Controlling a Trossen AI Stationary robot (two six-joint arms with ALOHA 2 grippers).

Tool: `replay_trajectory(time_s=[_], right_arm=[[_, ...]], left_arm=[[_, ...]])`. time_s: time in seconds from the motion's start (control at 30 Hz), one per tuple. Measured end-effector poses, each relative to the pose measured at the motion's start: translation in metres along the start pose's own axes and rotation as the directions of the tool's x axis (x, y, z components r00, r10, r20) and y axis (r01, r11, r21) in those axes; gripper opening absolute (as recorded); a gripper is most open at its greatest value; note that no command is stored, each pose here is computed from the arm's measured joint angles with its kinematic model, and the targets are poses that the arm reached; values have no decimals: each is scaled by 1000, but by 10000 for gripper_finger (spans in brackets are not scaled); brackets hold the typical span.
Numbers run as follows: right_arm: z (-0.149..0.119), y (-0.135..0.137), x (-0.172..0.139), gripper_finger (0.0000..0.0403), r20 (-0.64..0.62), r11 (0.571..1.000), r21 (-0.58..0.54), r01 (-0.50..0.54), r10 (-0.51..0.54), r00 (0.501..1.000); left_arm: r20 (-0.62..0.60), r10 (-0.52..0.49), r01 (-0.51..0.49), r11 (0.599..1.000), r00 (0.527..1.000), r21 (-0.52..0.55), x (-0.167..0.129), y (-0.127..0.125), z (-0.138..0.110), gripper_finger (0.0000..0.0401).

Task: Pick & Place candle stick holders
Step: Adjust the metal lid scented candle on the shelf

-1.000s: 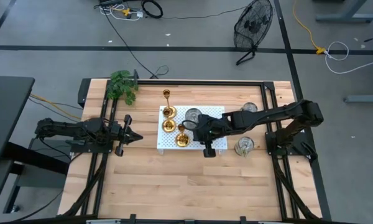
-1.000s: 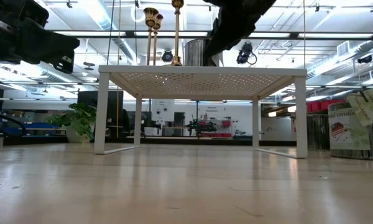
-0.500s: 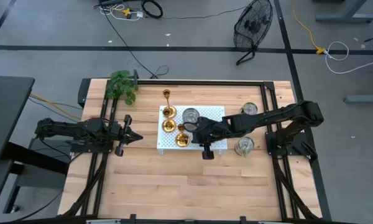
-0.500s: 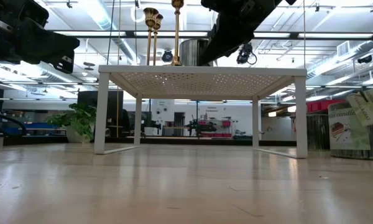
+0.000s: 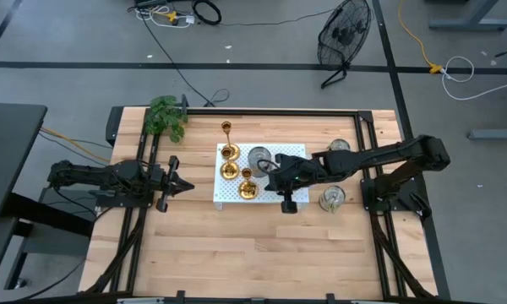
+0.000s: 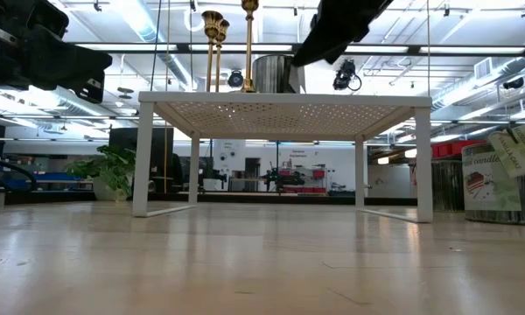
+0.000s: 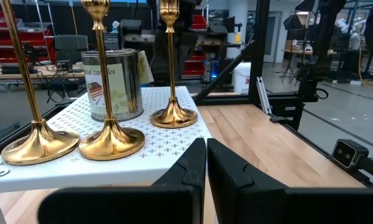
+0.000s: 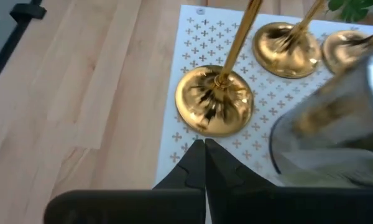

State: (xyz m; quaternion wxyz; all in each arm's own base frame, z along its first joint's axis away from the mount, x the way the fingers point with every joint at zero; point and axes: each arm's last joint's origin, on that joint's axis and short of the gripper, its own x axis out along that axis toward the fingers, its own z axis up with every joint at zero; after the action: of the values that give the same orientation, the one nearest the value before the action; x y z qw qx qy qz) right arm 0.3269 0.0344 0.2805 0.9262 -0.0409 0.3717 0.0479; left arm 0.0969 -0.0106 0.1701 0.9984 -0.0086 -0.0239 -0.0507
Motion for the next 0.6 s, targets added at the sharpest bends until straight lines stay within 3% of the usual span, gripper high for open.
replay_trajectory(time_s=[0.3,0.6], right_arm=[[10,-6,-42,0,95,1000,1,15,-15,995],[37,-45,-71,0,127,986,97,133,-145,981]], left_arm=[[0,0,0,1000,1000,0,0,0,0,19],[0,0,0,1000,1000,0,0,0,0,19]])
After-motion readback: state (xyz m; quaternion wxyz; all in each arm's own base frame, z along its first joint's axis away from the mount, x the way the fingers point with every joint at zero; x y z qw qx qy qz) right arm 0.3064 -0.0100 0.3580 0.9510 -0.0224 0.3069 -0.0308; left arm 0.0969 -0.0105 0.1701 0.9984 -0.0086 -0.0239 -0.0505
